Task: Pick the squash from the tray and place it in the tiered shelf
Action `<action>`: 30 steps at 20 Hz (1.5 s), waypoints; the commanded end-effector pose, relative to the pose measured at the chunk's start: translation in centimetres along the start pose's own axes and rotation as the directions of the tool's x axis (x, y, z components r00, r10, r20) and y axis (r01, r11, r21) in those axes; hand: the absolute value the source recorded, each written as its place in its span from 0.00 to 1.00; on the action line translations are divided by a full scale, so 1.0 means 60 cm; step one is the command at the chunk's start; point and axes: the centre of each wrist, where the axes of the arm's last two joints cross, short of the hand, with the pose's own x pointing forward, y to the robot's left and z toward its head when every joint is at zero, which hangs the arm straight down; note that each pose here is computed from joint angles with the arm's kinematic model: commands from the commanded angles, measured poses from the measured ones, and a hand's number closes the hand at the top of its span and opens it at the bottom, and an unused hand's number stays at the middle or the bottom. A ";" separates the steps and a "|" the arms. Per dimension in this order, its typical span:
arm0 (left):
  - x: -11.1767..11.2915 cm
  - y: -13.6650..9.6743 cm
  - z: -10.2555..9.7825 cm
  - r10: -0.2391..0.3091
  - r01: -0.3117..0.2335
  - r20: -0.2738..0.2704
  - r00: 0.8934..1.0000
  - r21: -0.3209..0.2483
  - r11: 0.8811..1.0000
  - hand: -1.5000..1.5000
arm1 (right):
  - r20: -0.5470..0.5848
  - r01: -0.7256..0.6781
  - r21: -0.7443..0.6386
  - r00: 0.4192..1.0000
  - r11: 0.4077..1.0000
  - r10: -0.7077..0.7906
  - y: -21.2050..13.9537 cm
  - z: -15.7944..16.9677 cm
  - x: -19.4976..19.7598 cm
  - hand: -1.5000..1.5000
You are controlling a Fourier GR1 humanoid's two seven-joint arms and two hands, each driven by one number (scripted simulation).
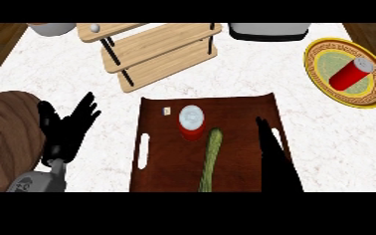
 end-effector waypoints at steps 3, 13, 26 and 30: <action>-0.044 -0.003 0.011 0.005 -0.004 -0.054 0.999 0.016 1.000 0.50 | -0.238 -0.085 0.020 0.967 0.996 0.087 0.031 0.009 0.028 0.00; -0.022 0.010 0.012 0.005 -0.005 -0.040 0.999 0.004 1.000 0.50 | -0.260 -0.143 -0.006 0.956 0.990 0.136 0.087 -0.009 0.022 0.00; -0.020 0.004 0.024 0.005 -0.005 -0.043 0.999 -0.003 1.000 0.50 | -0.330 -0.212 -0.042 0.925 0.976 0.187 0.126 -0.067 -0.003 0.00; -0.029 0.019 0.009 0.003 -0.003 -0.052 0.999 -0.003 1.000 0.50 | -0.306 -0.224 -0.051 0.931 0.973 0.198 0.112 -0.067 0.006 0.00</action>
